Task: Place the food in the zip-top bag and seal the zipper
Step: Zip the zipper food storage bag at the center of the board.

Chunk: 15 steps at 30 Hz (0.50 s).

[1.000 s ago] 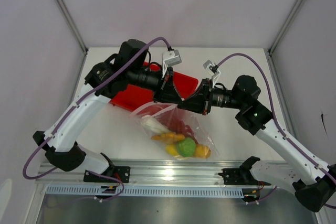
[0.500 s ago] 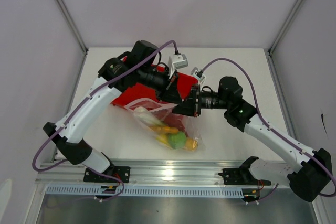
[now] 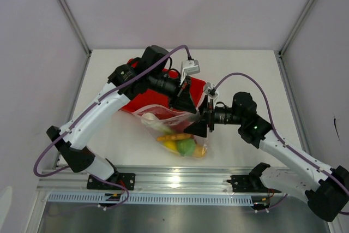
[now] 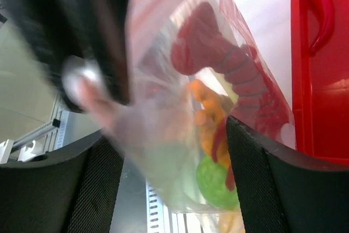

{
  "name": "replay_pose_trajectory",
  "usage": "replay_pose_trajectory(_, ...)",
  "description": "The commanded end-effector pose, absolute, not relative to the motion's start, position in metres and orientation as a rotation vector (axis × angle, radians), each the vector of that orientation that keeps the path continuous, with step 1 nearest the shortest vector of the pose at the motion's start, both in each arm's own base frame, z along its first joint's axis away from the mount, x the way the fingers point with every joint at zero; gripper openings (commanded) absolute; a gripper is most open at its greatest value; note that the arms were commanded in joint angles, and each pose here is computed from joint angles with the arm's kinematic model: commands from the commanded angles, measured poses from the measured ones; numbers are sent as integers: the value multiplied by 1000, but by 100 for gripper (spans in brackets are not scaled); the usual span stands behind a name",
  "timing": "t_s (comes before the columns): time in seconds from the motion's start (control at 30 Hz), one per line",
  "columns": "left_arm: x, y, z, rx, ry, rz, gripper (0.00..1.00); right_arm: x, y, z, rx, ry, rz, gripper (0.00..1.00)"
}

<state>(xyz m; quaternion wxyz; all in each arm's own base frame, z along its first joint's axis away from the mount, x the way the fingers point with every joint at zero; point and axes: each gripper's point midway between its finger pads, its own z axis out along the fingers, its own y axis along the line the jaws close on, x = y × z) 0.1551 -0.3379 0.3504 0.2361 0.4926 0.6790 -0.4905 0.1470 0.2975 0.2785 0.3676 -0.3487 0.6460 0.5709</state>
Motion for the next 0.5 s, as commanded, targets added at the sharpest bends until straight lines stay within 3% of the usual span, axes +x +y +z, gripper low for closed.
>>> replay_pose_trajectory(0.0,143,-337,378,1357,1740,-1386,1,143,307,287,-937,1541,1520,72)
replay_pose_trajectory(0.47,133,-335,387,1385,1695,-1442,1,154,311,316,-928,1348,1477,56)
